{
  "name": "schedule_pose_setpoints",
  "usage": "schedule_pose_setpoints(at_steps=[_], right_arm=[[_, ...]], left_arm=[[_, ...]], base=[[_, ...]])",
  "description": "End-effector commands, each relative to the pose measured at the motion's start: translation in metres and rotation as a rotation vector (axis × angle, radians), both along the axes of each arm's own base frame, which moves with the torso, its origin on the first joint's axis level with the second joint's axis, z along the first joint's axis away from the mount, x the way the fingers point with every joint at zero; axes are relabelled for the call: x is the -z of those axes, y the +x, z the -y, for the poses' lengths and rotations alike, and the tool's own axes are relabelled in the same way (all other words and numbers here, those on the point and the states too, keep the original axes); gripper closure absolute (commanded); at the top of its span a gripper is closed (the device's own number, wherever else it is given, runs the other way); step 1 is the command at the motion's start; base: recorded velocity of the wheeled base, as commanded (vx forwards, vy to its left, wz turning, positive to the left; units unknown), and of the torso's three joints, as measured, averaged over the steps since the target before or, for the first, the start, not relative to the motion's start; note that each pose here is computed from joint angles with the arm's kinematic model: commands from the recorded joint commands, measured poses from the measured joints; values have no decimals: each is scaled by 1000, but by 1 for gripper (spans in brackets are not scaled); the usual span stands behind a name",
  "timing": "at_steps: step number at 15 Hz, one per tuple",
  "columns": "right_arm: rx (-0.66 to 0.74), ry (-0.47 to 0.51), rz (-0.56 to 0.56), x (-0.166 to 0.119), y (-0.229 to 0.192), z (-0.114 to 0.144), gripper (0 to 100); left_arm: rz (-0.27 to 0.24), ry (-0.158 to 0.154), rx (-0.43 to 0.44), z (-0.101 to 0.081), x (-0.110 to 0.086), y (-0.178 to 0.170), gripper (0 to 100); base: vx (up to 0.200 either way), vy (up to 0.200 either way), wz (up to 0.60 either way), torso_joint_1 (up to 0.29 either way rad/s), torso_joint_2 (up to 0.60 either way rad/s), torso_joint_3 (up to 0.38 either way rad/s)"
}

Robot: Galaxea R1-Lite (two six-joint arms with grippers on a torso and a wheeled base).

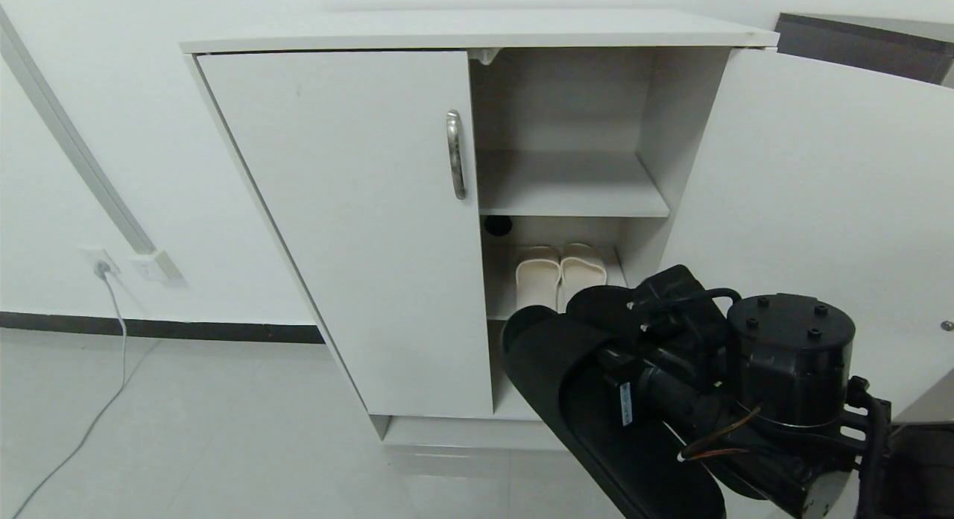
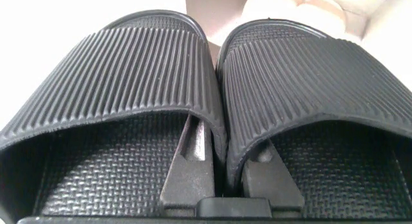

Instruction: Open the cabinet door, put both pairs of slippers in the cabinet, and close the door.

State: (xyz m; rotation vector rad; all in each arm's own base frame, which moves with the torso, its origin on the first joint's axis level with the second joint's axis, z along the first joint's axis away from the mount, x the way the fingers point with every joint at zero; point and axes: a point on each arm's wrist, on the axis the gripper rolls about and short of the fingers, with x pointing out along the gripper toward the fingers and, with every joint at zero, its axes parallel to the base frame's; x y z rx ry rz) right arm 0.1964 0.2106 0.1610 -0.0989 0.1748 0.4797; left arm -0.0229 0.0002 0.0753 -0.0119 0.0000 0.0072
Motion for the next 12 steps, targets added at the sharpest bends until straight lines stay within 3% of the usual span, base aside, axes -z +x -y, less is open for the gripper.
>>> schedule_pose_setpoints(at_steps=[1,4,8,12], right_arm=[[31,-13,2,3,7,-4,100],[271,47,63,-14,33,-34,100],[330,123,-69,-42,34,-56,100],[434,131,-65,-64,46,-69,100]], left_arm=[[0,0,0,0,0,0,100],[0,0,0,0,0,0,100],[-2,0,0,0,0,0,100],[0,3,1,0,0,0,100]], base=[[0,0,0,-2,51,46],[0,0,0,0,0,0],[0,0,0,0,0,0],[0,0,0,0,0,0]])
